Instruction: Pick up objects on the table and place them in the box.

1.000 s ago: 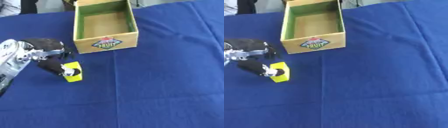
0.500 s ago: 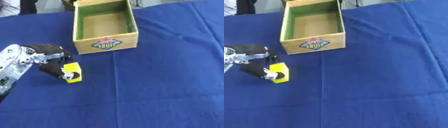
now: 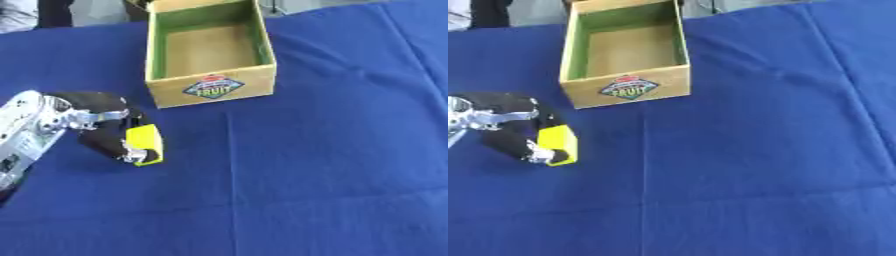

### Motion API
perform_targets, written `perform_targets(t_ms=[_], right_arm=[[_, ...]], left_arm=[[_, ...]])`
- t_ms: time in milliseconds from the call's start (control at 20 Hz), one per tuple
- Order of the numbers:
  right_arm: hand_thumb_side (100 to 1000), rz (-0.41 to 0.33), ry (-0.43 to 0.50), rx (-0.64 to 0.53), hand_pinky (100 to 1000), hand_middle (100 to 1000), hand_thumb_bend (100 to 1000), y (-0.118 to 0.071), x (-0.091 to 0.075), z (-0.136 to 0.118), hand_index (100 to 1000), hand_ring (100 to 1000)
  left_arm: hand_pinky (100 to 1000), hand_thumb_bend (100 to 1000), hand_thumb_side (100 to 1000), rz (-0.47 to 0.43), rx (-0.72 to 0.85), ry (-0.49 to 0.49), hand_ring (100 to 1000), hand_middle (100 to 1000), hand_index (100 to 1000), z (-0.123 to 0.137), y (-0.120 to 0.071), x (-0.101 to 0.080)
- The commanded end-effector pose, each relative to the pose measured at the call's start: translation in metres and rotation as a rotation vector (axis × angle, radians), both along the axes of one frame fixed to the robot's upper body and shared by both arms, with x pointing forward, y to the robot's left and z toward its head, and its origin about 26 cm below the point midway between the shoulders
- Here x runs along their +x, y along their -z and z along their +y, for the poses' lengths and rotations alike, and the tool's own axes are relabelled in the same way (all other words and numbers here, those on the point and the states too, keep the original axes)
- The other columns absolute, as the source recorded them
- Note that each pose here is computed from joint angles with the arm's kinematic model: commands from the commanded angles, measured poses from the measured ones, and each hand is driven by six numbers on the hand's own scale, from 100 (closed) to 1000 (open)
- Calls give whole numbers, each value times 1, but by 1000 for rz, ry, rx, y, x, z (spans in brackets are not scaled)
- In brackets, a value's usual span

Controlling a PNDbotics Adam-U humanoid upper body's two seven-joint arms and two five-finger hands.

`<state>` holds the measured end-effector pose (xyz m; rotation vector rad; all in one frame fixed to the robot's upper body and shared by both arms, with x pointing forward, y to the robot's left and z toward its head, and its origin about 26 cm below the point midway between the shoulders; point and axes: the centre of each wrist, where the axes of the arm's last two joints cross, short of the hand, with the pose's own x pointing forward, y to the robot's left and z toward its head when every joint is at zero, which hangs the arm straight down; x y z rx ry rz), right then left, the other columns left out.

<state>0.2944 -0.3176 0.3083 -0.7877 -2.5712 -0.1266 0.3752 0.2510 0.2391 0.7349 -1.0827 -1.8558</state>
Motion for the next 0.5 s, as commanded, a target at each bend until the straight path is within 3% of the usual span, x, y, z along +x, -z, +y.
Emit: perform_targets(t_ms=[50,350,400,500], right_arm=[[908,-20,-3,-11,649,516,100,-7,-4,0,726,673],[909,-20,-5,-9,651,515,100,-7,-4,0,726,674],[909,-19,-5,-8,651,515,100,-7,-4,0,726,675],[910,-18,-6,-7,651,515,100,-7,-4,0,726,675]], left_arm=[[502,663,782,-24,16,2,695,681,890,1,-7,-1],[408,587,660,-67,22,16,615,637,840,-2,-6,-2],[386,538,604,-70,26,19,590,635,833,-2,-6,-2],[358,502,574,-71,32,25,564,624,828,-3,-4,-1]])
